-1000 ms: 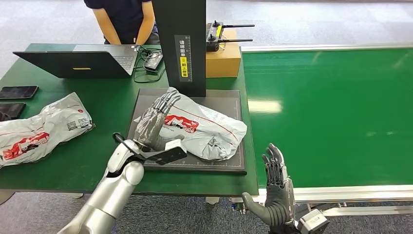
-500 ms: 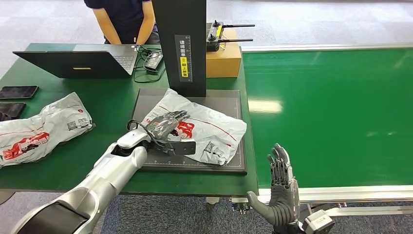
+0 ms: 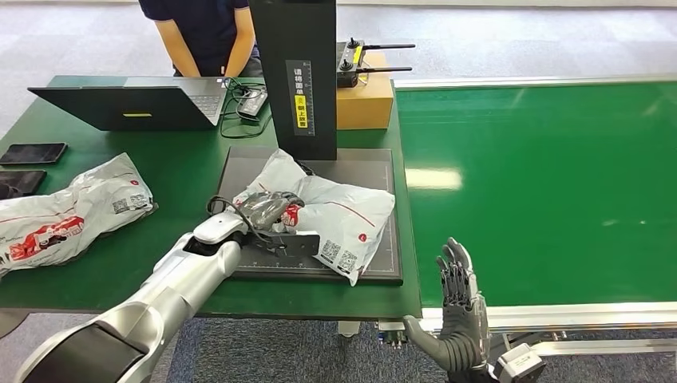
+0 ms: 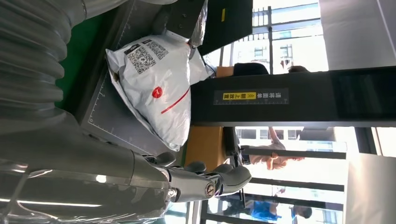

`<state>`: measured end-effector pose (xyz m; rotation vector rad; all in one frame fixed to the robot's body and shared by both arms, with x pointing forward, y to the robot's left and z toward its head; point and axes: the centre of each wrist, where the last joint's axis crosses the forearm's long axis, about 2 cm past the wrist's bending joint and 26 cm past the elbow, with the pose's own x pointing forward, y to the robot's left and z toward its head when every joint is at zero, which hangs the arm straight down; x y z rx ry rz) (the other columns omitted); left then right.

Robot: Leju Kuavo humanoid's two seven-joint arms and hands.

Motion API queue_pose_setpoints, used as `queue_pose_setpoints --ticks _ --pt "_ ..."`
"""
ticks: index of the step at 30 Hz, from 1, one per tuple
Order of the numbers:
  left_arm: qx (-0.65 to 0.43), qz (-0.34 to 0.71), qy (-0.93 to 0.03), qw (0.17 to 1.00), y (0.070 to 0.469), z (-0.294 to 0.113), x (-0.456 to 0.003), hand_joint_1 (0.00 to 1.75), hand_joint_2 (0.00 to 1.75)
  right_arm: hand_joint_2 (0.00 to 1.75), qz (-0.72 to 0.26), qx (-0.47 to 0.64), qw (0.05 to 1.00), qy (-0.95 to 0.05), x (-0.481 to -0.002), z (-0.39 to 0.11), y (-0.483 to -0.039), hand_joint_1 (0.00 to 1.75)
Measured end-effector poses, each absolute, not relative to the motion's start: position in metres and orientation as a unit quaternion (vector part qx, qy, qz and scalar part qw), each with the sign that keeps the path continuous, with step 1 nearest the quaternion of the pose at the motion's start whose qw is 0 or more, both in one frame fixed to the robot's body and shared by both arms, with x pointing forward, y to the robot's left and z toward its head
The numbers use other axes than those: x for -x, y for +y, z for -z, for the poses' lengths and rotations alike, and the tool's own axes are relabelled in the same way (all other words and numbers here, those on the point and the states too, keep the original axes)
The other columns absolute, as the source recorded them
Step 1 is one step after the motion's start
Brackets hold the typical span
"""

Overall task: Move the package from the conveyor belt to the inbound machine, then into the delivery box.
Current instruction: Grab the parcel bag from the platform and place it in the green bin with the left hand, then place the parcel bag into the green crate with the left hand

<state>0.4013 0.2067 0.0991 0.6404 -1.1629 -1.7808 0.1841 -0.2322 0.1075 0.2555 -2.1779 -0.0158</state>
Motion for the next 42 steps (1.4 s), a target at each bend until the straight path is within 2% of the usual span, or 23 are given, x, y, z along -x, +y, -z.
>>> queue_pose_setpoints --ticks 10,19,26,35,42 --pt "-0.307 0.669 -0.553 0.39 0.217 -0.091 -0.394 1.75 1.75 1.75 0.005 -0.109 0.468 -0.877 -0.184 -0.101 -0.23 0.0" --pt "-0.404 0.55 -0.668 0.298 0.242 -0.094 -0.387 1.75 1.75 1.75 0.006 -0.118 0.47 -0.875 -0.191 -0.099 -0.22 0.0" --pt "-0.456 0.443 -0.737 0.228 0.286 -0.132 -0.385 1.75 1.75 1.75 0.003 -0.136 0.472 -0.871 -0.2 -0.097 -0.207 0.0" --pt "-0.555 0.292 -0.736 0.255 0.361 -0.17 -0.391 1.75 1.75 1.75 -0.014 -0.144 0.477 -0.867 -0.201 -0.094 -0.197 0.0" --pt "-0.616 0.228 -0.701 0.277 0.383 -0.217 -0.418 1.75 1.75 1.75 -0.019 -0.127 0.481 -0.867 -0.199 -0.092 -0.197 0.0"
